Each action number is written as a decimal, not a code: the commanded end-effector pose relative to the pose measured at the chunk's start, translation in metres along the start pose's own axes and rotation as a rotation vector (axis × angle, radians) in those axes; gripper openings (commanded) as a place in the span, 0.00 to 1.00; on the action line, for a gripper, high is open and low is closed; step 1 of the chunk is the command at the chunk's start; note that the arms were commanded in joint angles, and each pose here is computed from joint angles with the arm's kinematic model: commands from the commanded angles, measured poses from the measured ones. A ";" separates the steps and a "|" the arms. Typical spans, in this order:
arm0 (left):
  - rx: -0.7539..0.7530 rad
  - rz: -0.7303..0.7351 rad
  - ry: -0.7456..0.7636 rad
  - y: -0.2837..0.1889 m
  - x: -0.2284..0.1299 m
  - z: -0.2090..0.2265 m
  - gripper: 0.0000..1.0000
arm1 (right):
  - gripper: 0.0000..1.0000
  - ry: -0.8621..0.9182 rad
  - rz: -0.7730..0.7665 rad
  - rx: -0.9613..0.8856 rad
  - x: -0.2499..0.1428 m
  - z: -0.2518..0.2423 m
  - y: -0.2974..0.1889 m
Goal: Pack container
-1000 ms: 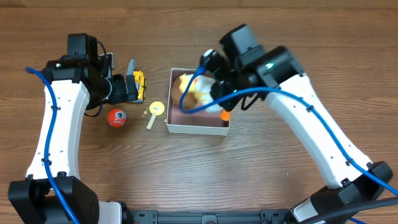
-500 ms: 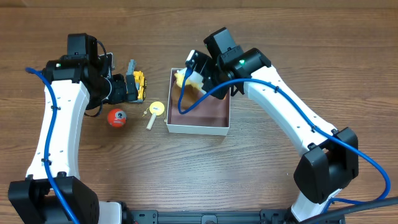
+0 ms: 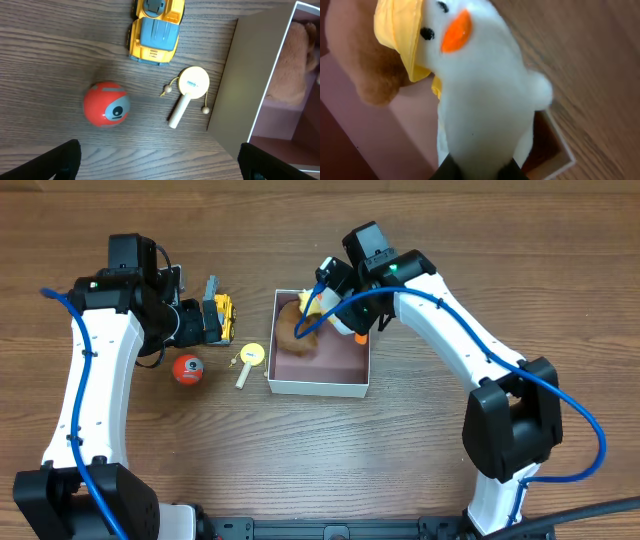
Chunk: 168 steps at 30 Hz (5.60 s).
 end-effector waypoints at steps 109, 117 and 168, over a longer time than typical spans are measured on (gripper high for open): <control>-0.011 -0.015 0.014 -0.005 0.004 -0.001 1.00 | 0.04 0.877 0.080 0.042 0.014 -0.019 0.078; -0.011 -0.016 0.014 -0.005 0.004 -0.001 1.00 | 0.32 0.855 -0.122 -0.021 0.033 -0.024 -0.013; -0.011 -0.015 0.014 -0.005 0.004 -0.001 1.00 | 0.04 1.073 -0.066 -0.087 -0.070 -0.023 -0.113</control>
Point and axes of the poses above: each gripper's point midway between its finger pads, its own y axis out along the fingers, its own z axis along the line the jaws close on, x = y × z, the point moved 10 cm from there along -y, back along the fingers, and after that the axes turned 6 degrees about -y, right-handed, at the moved point
